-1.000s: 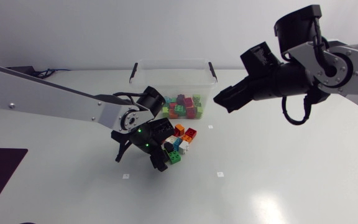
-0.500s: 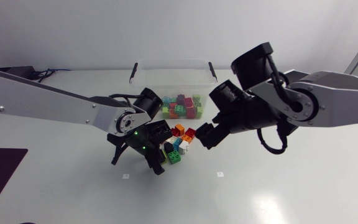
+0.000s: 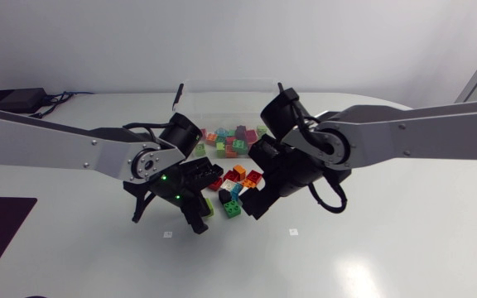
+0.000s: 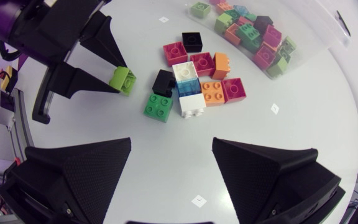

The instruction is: Place the duplo bricks in the container

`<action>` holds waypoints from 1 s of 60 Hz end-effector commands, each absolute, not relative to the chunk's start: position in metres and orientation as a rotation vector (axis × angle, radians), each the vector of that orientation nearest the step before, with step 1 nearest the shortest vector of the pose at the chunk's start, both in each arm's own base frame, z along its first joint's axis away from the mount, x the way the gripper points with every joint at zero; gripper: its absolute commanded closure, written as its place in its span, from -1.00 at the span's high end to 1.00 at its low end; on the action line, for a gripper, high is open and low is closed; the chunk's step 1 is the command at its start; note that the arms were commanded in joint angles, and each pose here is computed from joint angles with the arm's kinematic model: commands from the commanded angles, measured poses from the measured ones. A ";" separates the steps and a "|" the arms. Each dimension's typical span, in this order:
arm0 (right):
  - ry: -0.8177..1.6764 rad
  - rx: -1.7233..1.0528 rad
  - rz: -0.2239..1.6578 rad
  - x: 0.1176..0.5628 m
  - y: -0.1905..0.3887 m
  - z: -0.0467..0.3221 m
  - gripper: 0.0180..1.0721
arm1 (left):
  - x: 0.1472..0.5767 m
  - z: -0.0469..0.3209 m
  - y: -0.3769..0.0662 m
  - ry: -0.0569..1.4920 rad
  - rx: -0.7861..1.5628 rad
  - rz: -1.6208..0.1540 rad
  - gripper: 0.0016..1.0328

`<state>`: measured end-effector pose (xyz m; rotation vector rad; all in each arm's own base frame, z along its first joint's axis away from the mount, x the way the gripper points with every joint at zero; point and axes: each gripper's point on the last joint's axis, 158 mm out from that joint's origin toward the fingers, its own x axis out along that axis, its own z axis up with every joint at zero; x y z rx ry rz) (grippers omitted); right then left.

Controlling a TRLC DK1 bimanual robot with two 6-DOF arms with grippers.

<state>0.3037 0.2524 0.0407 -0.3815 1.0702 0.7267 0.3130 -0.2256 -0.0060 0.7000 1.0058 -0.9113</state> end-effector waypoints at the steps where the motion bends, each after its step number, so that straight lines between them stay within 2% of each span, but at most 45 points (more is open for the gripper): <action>1: 1.117 -0.357 0.710 0.304 0.262 0.034 0.79 | 0.308 -0.002 -0.216 1.009 0.696 -0.901 -0.47; 18: 1.263 -0.336 0.670 0.299 0.279 0.014 0.79 | 0.318 0.012 -0.203 0.983 0.665 -0.856 -0.47; 31: 1.324 -0.354 0.665 0.294 0.289 0.002 0.78 | 0.335 0.049 -0.196 0.908 0.635 -0.808 -0.47; 41: 1.356 -0.361 0.650 0.296 0.297 -0.005 0.65 | 0.346 0.080 -0.185 0.855 0.615 -0.764 -0.47; 60: 1.437 -0.399 0.608 0.296 0.302 -0.029 0.64 | 0.370 0.122 -0.147 0.782 0.566 -0.646 -0.47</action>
